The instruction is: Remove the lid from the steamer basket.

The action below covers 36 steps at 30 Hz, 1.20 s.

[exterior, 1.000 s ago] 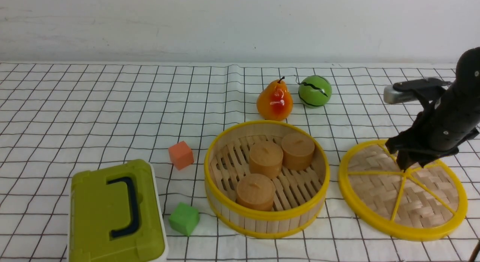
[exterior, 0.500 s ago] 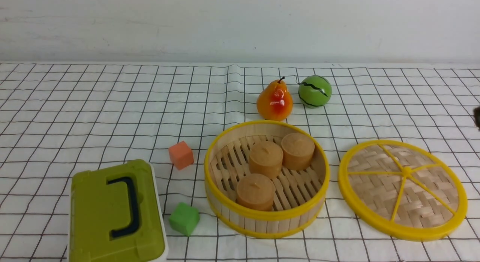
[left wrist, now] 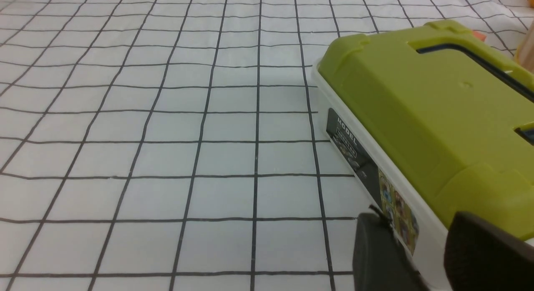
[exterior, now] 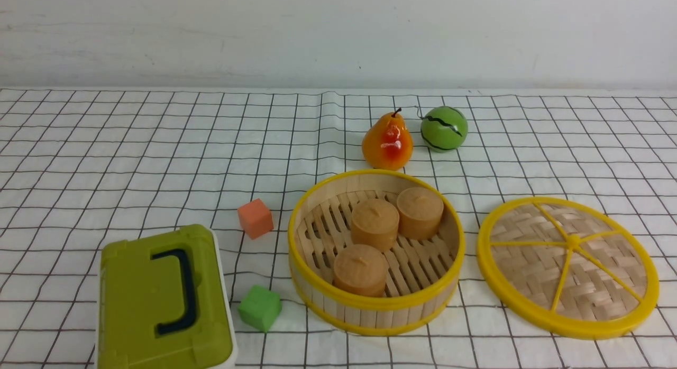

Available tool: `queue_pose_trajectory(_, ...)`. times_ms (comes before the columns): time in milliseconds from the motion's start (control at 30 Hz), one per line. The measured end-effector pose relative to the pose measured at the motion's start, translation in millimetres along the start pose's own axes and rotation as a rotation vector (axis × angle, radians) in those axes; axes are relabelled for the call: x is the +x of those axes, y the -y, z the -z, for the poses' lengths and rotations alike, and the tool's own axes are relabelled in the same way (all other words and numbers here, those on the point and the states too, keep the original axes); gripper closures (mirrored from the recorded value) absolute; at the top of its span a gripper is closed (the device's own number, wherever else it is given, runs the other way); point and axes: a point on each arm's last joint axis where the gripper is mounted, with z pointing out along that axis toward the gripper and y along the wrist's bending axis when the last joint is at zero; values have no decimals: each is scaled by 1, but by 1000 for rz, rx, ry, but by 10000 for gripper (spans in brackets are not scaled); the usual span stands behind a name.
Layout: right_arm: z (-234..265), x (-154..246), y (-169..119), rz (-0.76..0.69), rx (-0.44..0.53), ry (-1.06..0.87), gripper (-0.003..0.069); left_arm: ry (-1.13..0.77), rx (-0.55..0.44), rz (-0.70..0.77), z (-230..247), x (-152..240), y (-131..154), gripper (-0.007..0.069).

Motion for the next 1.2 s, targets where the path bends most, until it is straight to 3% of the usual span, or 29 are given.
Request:
queue_pose_trajectory(400,0,4,1,14,10,-22,675,0,0,0,0,0,0,386)
queue_pose_trajectory(600,-2,31,6,34,51,80,675,0,0,0,0,0,0,386)
queue_pose_trajectory(833,-9,107,18,86,146,238,675,0,0,0,0,0,0,386)
queue_pose_trajectory(1067,-32,176,29,-48,214,226,675,0,0,0,0,0,0,386)
queue_pose_trajectory(1200,-35,188,30,-82,230,147,675,0,0,0,0,0,0,386)
